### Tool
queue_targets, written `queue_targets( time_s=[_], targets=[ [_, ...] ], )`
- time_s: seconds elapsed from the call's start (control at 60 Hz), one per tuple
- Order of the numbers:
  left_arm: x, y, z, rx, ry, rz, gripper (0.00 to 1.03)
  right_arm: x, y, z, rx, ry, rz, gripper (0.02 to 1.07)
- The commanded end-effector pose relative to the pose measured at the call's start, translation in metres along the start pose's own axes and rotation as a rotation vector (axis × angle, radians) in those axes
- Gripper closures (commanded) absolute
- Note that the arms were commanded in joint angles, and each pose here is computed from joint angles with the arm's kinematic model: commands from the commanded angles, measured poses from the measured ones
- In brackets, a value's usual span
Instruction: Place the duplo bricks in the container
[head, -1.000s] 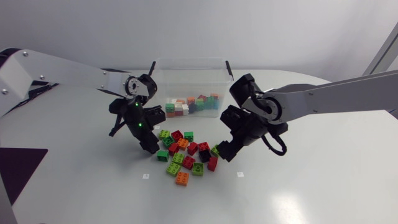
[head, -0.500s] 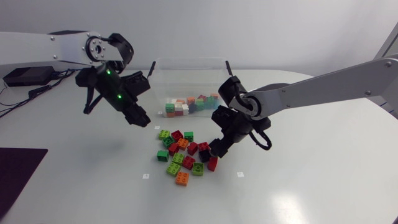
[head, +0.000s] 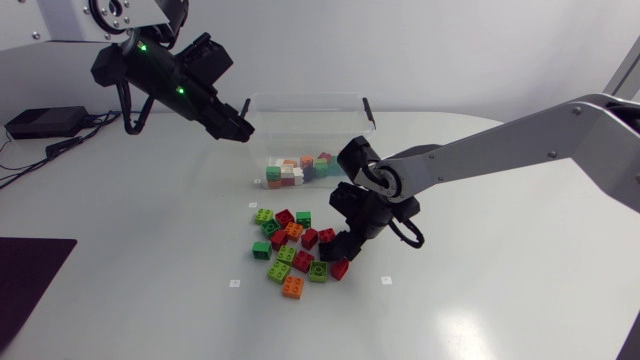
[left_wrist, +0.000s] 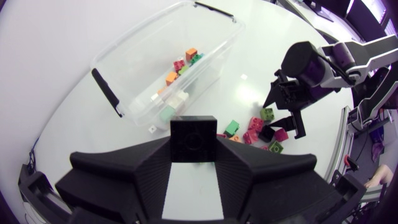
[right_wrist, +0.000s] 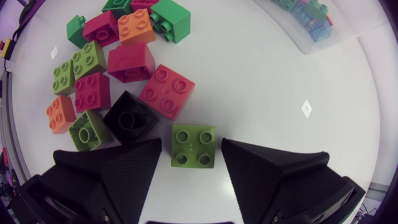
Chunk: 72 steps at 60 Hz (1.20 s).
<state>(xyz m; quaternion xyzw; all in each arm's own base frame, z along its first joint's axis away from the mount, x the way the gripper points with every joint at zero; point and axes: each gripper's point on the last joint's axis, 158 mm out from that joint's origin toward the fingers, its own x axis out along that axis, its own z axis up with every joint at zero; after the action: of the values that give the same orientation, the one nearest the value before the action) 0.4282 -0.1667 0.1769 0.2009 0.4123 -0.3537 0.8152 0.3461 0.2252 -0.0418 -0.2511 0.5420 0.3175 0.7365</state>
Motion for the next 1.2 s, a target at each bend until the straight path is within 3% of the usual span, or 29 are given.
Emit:
queue_targets(
  time_s=[0.0,0.217,0.583,0.7,0.783,0.883,0.917,0.967,1.183],
  targets=[
    [0.004,0.002,0.019,-0.026,-0.046,-0.001,0.72,0.002,0.000,0.002,-0.024,0.000,0.000,0.65],
    [0.020,0.011,0.042,-0.076,-0.120,-0.017,0.72,-0.011,-0.006,0.005,0.001,-0.052,0.012,0.81],
    [0.063,0.024,0.071,-0.134,-0.161,-0.022,0.70,-0.078,-0.032,0.026,0.032,-0.180,-0.048,0.81],
    [0.072,0.031,0.082,-0.147,-0.178,-0.017,0.66,-0.106,-0.041,0.039,0.044,-0.234,-0.062,0.81],
    [0.073,0.037,0.087,-0.163,-0.188,-0.010,0.56,-0.121,-0.045,0.046,0.049,-0.266,-0.065,0.81],
    [0.072,0.045,0.092,-0.167,-0.212,0.017,0.37,-0.138,-0.051,0.055,0.053,-0.299,-0.078,0.81],
    [0.070,0.048,0.095,-0.167,-0.227,0.027,0.22,-0.143,-0.052,0.059,0.054,-0.312,-0.079,0.81],
    [0.067,0.050,0.097,-0.161,-0.242,0.047,0.09,-0.151,-0.055,0.064,0.055,-0.330,-0.083,0.81],
    [0.029,0.044,0.111,-0.111,-0.332,0.136,0.05,-0.179,-0.062,0.089,0.071,-0.427,-0.093,0.81]
  ],
)
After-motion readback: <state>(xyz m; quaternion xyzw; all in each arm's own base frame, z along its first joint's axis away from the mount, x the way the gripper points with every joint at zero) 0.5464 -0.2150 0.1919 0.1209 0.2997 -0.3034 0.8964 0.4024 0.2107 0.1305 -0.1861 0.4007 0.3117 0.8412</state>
